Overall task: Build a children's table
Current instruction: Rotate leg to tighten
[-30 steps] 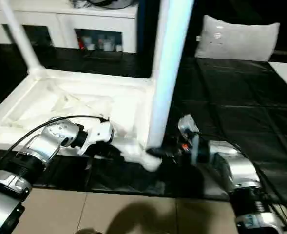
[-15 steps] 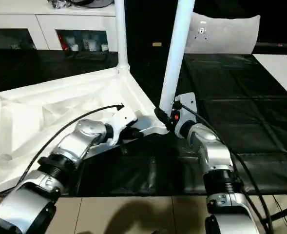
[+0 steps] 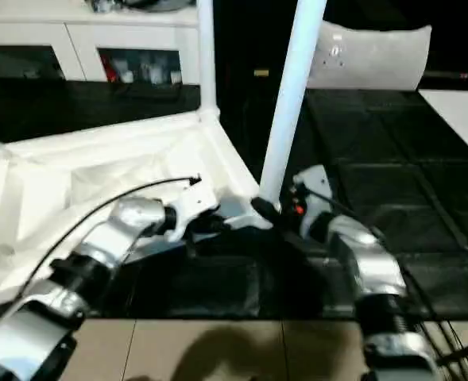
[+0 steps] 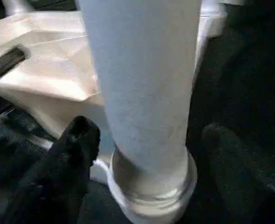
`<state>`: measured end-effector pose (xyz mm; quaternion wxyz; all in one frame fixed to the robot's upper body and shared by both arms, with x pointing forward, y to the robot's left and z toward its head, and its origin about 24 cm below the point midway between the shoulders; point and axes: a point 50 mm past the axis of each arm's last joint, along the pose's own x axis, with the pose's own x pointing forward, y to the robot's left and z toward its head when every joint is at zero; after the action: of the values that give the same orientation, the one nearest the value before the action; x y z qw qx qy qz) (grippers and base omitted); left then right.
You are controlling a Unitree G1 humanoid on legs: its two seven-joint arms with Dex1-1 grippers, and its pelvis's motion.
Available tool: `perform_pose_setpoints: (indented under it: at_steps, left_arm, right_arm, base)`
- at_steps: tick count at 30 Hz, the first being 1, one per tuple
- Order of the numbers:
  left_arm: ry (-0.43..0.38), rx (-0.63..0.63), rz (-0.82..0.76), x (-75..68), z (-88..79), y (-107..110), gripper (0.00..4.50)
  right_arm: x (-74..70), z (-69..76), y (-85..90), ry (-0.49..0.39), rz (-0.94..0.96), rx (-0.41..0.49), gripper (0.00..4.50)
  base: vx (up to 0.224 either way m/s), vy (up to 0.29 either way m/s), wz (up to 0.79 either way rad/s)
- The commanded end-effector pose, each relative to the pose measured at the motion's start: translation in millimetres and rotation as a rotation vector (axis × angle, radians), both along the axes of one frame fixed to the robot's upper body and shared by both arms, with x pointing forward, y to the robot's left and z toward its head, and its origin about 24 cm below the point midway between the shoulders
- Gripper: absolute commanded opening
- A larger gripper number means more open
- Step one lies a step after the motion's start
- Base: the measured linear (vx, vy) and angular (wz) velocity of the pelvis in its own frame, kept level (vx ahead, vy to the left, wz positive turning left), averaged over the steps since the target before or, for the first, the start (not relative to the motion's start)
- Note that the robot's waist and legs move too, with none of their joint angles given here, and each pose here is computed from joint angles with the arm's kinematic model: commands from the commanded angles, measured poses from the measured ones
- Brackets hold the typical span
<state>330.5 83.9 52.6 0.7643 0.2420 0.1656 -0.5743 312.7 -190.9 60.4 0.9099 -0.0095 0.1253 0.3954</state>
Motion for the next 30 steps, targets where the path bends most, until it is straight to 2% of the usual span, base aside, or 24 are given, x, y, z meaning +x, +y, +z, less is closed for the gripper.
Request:
perform_pose_setpoints:
  at_steps: [1,4,7,8,15,27,30]
  left_arm:
    - [0.028,0.033,-0.125,-9.7,-6.2,4,0.00]
    - [0.063,0.080,-0.233,-16.3,-6.7,14,0.00]
    - [0.069,0.081,-0.256,-17.2,-6.2,17,0.00]
    - [0.082,0.099,-0.305,-18.9,-5.2,21,0.00]
    - [0.147,0.125,-0.454,-27.3,-1.0,31,0.00]
    - [0.154,0.139,-0.507,-28.7,2.1,31,0.00]
    - [0.155,0.136,-0.501,-28.5,1.6,32,0.00]
  right_arm:
    - [-6.8,8.0,0.7,-0.036,0.133,-0.011,3.90]
    - [-15.8,10.9,-3.4,-0.019,0.281,-0.016,3.90]
    - [-18.7,11.1,-4.3,-0.009,0.329,-0.019,3.90]
    - [-24.2,10.5,-4.6,0.010,0.412,-0.032,3.90]
    - [-31.9,8.0,-3.4,0.084,0.530,-0.016,3.90]
    - [-42.5,3.2,7.8,0.150,0.635,0.054,2.75]
    - [-43.6,2.4,9.3,0.166,0.641,0.070,2.65]
  base:
    - [0.000,0.000,0.00]
    - [0.000,0.000,0.00]
    - [0.000,0.000,0.00]
    - [0.000,0.000,0.00]
    - [0.000,0.000,0.00]
    - [0.000,0.000,0.00]
    - [0.000,0.000,0.00]
